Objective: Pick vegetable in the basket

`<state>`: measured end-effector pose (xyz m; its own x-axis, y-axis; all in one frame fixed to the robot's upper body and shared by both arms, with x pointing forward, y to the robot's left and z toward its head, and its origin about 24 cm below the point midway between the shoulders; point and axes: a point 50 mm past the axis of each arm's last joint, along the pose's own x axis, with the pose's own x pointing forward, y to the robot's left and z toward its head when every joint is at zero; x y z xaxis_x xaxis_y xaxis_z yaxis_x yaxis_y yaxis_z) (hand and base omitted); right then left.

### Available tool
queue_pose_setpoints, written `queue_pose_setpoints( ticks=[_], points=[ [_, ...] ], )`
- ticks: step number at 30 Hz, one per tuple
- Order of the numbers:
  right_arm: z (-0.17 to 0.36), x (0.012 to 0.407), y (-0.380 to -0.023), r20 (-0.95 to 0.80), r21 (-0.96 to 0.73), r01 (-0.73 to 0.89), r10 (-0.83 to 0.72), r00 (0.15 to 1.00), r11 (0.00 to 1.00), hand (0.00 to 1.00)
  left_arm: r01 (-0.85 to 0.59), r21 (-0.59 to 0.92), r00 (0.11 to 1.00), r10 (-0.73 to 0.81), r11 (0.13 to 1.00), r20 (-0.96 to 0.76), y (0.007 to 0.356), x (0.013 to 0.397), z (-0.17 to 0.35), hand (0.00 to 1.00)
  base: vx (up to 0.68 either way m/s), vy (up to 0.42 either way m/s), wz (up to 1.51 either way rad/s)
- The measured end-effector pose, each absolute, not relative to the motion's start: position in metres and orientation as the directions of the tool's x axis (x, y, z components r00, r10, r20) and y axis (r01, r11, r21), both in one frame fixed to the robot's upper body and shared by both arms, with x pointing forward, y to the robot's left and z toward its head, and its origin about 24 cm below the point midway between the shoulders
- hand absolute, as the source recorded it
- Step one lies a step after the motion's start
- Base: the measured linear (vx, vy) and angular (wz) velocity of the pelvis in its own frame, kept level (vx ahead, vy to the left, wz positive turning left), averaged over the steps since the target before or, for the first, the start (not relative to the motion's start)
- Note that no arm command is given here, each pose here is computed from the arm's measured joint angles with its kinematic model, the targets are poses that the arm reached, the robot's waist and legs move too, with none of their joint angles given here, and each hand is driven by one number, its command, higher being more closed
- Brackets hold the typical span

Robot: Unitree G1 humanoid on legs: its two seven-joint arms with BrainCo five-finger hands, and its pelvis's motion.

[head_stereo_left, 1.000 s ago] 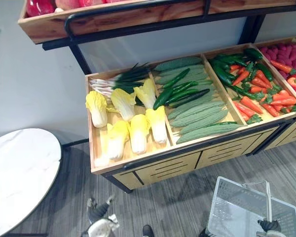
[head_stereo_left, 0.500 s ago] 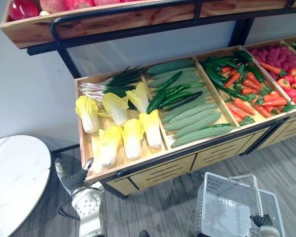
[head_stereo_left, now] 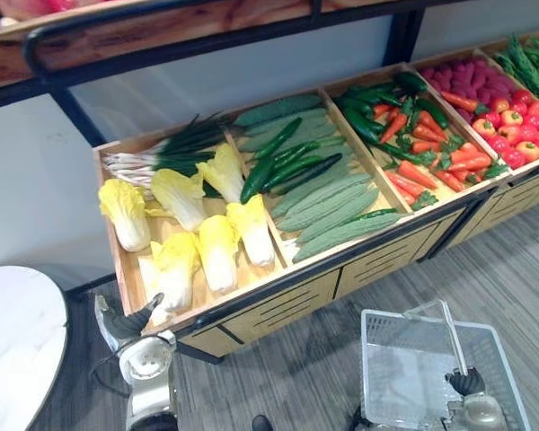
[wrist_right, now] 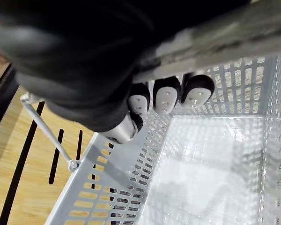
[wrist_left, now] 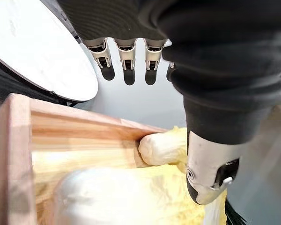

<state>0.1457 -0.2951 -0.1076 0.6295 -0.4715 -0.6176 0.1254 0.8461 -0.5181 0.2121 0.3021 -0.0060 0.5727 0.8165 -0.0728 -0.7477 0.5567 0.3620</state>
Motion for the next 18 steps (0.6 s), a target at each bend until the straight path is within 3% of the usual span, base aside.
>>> queue_pose_setpoints(
  ticks=[18],
  points=[
    [-0.093, 0.180, -0.286, -0.556, -0.535, 0.061, -0.405, 0.726, 0.843, 1.00, -0.768, 0.354, 0.546, 0.835, 0.534, -0.074, 0.304, 0.242, 0.006, 0.00, 0.03, -0.010, -0.08]
  ],
)
